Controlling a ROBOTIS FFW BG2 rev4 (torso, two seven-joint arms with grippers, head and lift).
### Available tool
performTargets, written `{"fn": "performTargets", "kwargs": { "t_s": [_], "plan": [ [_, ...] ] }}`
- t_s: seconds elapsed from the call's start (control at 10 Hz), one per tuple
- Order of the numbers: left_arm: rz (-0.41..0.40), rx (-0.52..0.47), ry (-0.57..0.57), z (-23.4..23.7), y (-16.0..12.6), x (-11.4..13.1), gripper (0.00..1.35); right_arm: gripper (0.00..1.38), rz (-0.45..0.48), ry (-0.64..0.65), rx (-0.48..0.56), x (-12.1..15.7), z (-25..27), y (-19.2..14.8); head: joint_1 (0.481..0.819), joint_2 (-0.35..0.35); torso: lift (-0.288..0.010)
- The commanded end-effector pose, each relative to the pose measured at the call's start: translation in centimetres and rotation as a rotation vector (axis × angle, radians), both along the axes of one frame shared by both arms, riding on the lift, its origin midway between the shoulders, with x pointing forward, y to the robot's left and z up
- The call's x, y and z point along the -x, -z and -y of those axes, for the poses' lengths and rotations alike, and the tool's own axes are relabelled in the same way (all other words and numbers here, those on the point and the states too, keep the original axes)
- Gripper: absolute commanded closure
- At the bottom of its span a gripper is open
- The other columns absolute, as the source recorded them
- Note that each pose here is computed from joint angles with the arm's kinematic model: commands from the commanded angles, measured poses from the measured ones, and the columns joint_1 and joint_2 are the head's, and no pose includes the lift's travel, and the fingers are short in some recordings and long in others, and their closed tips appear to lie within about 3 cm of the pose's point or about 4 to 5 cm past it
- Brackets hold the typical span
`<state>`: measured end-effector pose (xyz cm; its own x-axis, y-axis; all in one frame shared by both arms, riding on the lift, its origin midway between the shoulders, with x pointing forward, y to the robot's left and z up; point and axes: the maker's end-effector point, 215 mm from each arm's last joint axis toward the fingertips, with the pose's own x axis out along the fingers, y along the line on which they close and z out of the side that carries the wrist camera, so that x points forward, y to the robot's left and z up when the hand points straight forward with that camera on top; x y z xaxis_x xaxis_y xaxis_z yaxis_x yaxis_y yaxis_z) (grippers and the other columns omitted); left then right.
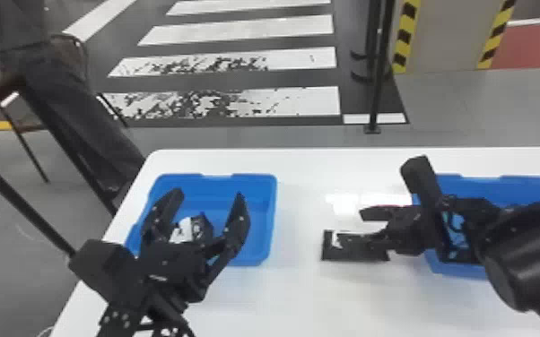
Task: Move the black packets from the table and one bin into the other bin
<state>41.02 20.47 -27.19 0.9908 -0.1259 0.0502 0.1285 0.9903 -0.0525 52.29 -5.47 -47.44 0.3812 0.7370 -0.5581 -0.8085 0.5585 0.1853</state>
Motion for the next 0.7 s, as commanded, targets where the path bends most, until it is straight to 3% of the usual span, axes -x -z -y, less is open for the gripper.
{"fn": "performTargets", "kwargs": {
  "t_s": [0.0,0.4,0.5,0.6],
  "plan": [
    [-0.011,0.002,0.005,0.2,0.4,-0.1,0.15,0.29,-0.028,-0.03,0.021,0.8,-0.8,1.3,0.695,0.177,-0.11],
    [0.001,-0.002,0.022,1.3,0.1,-0.7,0.15,0.33,-0.055,-0.065,0.063,0.4,-1.1,3.5,0.695,0.188,-0.11],
    [-0.003,0.003,0.032,1.8,0.3,-0.9,0.15,0.38,-0.071,-0.052,0.077,0.5,-0.5,4.5,0.695,0.182,-0.11],
    [0.005,0.003,0.031,1.8,0.1,-1.0,0.15,0.55,-0.087,-0.038,0.089,0.4,0.2,5.1,0.695,0.172,-0.11]
  ]
}}
